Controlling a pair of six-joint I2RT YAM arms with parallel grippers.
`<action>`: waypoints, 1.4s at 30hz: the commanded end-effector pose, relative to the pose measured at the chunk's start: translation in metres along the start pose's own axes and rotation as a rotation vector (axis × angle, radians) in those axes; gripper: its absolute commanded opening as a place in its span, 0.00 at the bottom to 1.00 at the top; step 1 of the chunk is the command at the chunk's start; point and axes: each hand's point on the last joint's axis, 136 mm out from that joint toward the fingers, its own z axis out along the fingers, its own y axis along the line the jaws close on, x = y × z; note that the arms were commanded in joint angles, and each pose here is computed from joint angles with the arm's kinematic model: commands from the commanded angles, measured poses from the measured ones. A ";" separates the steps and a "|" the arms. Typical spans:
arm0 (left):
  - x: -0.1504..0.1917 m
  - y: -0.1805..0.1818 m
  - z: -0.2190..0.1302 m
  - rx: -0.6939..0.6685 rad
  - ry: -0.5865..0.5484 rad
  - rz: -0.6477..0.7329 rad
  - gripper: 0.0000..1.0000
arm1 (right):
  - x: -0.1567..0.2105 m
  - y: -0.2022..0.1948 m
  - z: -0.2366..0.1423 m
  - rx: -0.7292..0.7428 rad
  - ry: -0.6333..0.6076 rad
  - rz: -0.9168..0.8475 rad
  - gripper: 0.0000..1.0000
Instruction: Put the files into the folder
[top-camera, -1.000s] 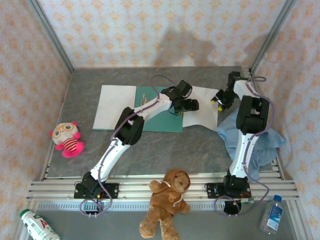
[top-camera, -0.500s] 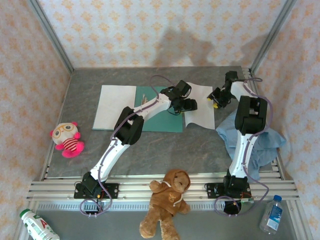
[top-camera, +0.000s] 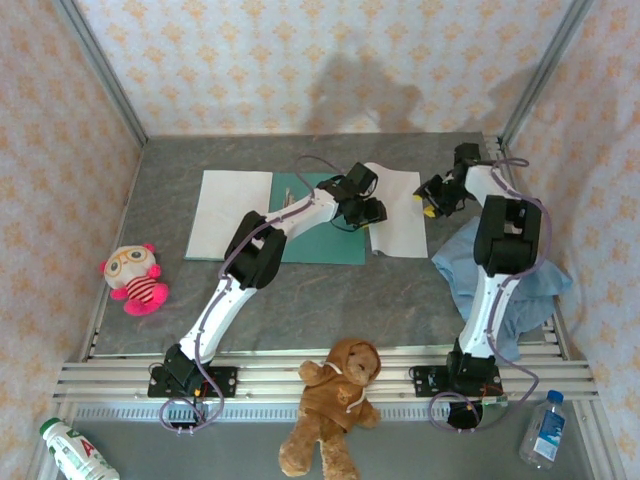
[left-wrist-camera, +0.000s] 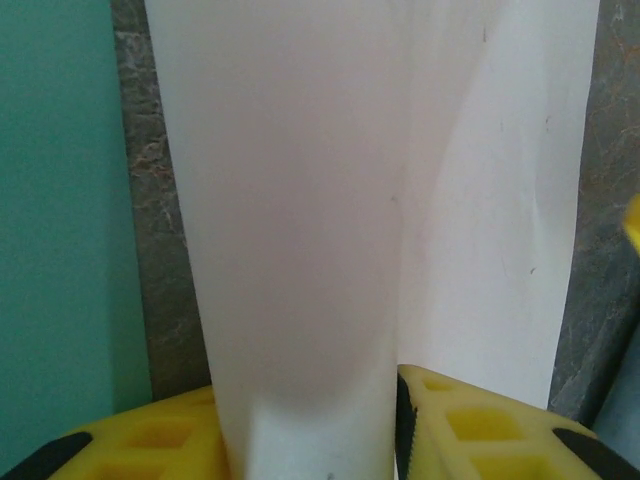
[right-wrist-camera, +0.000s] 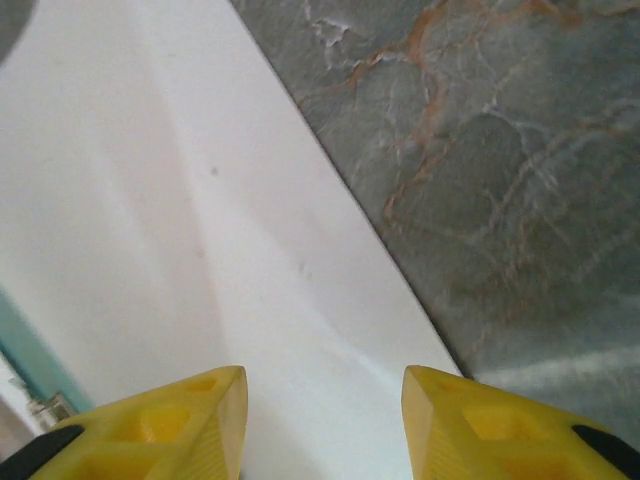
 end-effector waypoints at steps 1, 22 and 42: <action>0.000 -0.032 -0.019 0.109 0.001 -0.026 0.39 | -0.001 0.017 -0.042 -0.109 -0.053 0.015 0.46; -0.011 -0.041 -0.105 0.346 -0.025 -0.184 0.29 | 0.075 0.010 -0.059 -0.444 0.082 0.160 0.55; 0.019 -0.066 -0.205 0.452 0.034 -0.159 0.29 | 0.138 0.037 -0.047 -0.612 0.245 0.141 0.78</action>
